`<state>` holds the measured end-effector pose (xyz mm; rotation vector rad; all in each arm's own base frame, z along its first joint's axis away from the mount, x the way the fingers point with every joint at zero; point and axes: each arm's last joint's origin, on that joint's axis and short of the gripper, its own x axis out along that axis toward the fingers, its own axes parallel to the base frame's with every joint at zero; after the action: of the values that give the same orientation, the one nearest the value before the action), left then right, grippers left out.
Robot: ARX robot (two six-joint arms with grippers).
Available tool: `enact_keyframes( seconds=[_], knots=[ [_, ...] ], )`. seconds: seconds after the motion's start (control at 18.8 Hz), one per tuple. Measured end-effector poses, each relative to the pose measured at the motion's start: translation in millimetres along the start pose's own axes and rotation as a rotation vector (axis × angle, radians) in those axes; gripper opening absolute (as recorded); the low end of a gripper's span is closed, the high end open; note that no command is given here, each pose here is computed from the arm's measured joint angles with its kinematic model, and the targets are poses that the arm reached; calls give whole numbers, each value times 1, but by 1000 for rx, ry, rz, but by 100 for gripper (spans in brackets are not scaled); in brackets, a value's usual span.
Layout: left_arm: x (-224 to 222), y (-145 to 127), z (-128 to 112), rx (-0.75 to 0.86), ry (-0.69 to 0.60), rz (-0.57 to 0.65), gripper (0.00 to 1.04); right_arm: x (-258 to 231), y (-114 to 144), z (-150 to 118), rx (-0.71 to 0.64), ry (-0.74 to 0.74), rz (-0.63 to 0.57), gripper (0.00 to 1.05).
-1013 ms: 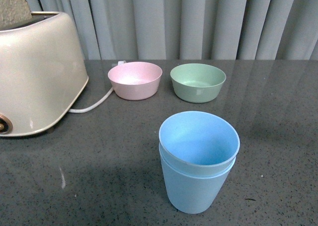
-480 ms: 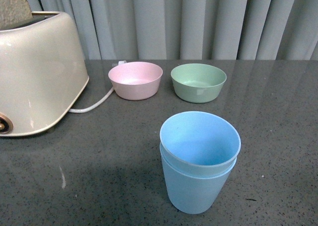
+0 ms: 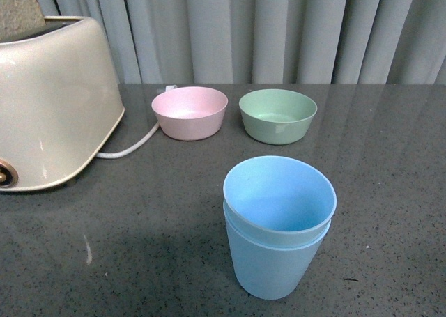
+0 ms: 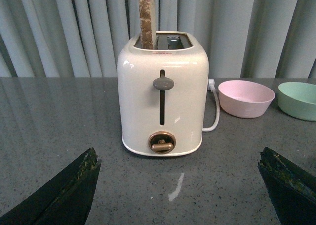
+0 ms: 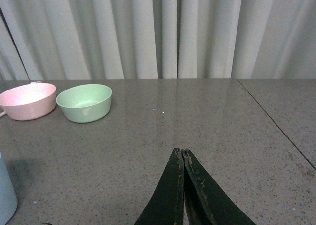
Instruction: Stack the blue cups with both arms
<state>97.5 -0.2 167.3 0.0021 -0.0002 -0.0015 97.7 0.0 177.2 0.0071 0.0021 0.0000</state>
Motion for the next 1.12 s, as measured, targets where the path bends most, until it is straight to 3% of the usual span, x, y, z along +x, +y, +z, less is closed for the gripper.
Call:
enact_keyframes(
  seconds=[1.12],
  knots=[
    [0,0,0,0,0,0,98,0,0,-10,-1,-5,0,3]
  ],
)
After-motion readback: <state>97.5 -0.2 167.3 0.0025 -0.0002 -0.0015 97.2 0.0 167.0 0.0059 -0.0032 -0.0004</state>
